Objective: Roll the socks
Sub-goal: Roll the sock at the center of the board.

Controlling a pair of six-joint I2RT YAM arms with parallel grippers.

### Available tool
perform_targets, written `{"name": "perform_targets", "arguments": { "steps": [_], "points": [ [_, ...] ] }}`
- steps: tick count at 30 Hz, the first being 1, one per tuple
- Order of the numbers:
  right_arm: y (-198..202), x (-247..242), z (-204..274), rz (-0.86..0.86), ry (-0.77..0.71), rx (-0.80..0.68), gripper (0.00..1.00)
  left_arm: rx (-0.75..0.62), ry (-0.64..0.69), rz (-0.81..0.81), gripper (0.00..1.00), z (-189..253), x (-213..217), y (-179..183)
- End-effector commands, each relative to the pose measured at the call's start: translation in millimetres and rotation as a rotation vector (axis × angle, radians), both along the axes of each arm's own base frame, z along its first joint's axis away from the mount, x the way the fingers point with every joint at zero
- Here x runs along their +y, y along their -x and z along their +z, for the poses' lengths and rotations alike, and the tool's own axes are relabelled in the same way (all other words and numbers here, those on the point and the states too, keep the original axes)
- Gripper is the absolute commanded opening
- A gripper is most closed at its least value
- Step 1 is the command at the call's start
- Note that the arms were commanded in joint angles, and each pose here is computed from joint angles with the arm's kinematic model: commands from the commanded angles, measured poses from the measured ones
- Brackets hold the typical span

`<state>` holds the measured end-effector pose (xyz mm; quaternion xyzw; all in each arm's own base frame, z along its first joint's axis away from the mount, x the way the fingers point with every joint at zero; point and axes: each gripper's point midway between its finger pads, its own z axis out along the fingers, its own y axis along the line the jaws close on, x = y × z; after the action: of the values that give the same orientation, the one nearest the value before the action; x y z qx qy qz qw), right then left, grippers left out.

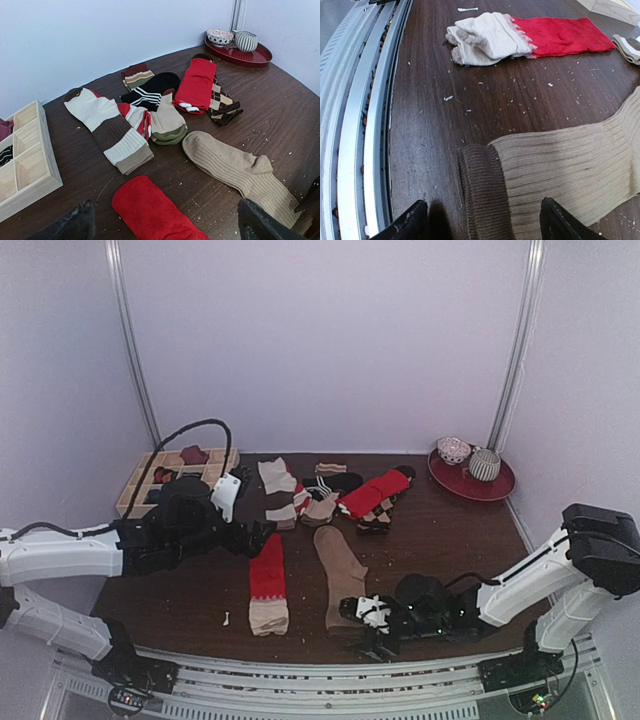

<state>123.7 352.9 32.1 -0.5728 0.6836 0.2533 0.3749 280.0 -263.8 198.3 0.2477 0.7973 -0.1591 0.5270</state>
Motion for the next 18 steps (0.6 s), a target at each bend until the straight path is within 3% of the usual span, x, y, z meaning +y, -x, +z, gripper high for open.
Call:
{"name": "perform_targets", "arguments": {
  "steps": [1,4,7,11,18],
  "points": [
    [7,4,-9,0.024,0.033,0.053,0.75,-0.017,0.009,-0.028,0.98,7,-5,2],
    [8,1,-18,0.007,0.067,0.084,0.66,-0.017,0.012,-0.057,0.98,12,-10,4],
    [5,-1,-22,-0.045,0.076,0.120,0.46,-0.011,0.024,-0.103,0.98,12,-17,8],
    [-3,-7,-23,-0.144,0.072,0.175,0.34,-0.006,0.052,-0.241,0.96,6,-34,24],
    [-3,6,-5,-0.196,-0.019,0.635,0.19,-0.019,0.113,-0.606,0.89,-7,-76,80]
  ]
}}
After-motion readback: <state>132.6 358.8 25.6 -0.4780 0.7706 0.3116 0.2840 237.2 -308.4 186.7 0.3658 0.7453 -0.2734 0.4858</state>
